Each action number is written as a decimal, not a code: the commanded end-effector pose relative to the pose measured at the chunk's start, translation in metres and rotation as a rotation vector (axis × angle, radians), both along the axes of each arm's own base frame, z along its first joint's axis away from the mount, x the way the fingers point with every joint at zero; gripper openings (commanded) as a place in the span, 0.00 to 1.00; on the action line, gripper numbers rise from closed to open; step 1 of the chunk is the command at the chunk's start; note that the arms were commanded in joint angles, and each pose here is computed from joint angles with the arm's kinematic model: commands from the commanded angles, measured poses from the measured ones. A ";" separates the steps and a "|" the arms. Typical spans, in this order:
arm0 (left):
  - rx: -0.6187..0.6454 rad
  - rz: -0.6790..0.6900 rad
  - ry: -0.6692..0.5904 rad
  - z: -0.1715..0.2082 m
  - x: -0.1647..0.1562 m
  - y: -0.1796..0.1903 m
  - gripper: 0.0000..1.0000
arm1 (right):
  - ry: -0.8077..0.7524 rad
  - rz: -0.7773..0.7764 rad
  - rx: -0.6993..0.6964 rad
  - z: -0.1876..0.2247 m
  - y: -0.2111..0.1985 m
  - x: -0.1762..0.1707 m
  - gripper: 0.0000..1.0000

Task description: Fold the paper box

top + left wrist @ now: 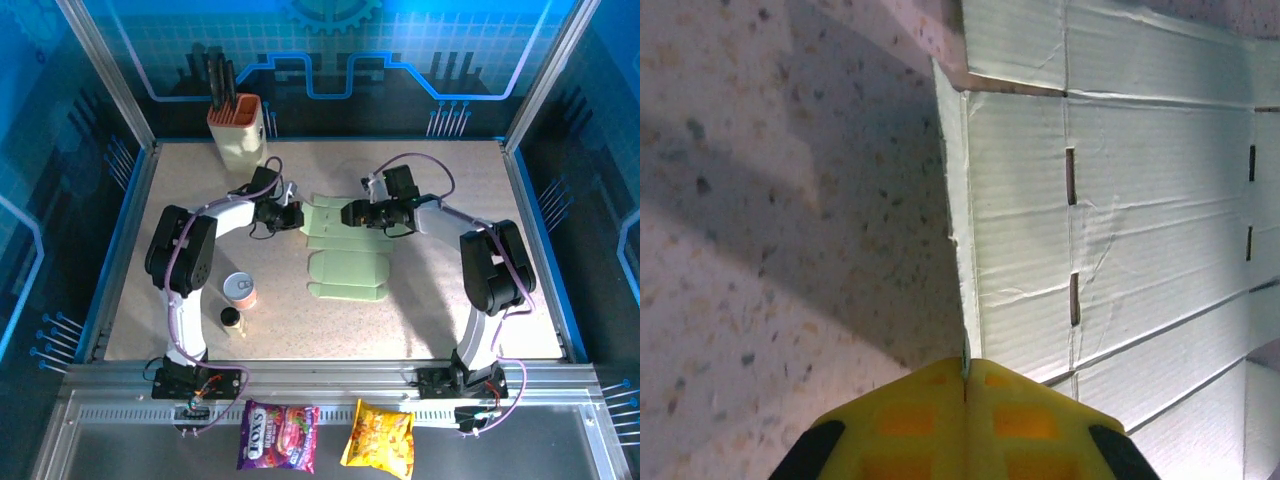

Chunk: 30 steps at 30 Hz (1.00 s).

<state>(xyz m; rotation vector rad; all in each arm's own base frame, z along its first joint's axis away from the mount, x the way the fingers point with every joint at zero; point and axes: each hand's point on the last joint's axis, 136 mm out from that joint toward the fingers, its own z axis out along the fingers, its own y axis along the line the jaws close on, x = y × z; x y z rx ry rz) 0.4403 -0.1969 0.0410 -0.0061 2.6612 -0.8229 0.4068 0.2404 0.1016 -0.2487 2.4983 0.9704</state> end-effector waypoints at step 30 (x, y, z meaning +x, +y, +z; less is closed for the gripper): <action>0.235 0.167 0.199 -0.030 -0.088 0.062 0.35 | 0.261 0.078 -0.129 -0.060 0.036 -0.073 0.62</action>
